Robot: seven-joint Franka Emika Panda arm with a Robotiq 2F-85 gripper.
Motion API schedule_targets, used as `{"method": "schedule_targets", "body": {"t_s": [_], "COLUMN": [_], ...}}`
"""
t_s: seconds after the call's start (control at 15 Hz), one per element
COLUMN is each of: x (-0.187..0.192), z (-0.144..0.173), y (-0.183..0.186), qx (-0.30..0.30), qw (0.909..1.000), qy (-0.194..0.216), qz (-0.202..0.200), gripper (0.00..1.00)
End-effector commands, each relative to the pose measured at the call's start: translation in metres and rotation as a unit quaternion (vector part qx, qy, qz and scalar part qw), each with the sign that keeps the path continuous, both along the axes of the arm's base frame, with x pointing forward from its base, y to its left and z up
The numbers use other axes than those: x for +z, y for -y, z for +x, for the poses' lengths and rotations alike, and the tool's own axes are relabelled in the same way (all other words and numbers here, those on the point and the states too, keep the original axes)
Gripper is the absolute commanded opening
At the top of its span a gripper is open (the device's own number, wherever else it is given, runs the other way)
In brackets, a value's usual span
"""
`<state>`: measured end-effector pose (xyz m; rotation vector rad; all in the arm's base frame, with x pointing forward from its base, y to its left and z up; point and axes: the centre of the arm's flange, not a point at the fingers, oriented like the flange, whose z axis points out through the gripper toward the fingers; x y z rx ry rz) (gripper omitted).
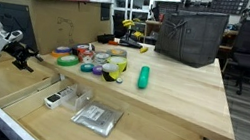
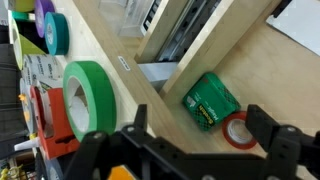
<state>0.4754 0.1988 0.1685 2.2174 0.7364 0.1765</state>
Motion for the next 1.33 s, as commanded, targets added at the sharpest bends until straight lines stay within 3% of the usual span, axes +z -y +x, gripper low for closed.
{"method": "schedule_targets", "body": {"t_s": [0.0,0.53,0.87,1.07,1.27], "x": [-0.001,-0.003,-0.041,-0.063,-0.081], "z": [-0.004,-0.005,0.0,-0.001,-0.005], "y": [-0.008,-0.006,-0.021,-0.027,-0.034], "qx": [-0.006,-0.002,0.04,0.065,0.078], "qw": [0.9999,1.0,0.9976,0.9944,0.9906], "qy": [0.004,-0.005,-0.05,-0.061,-0.046], "qz": [-0.014,-0.004,-0.025,-0.057,-0.102], "gripper": [1.0,1.0,1.0,1.0,1.0]}}
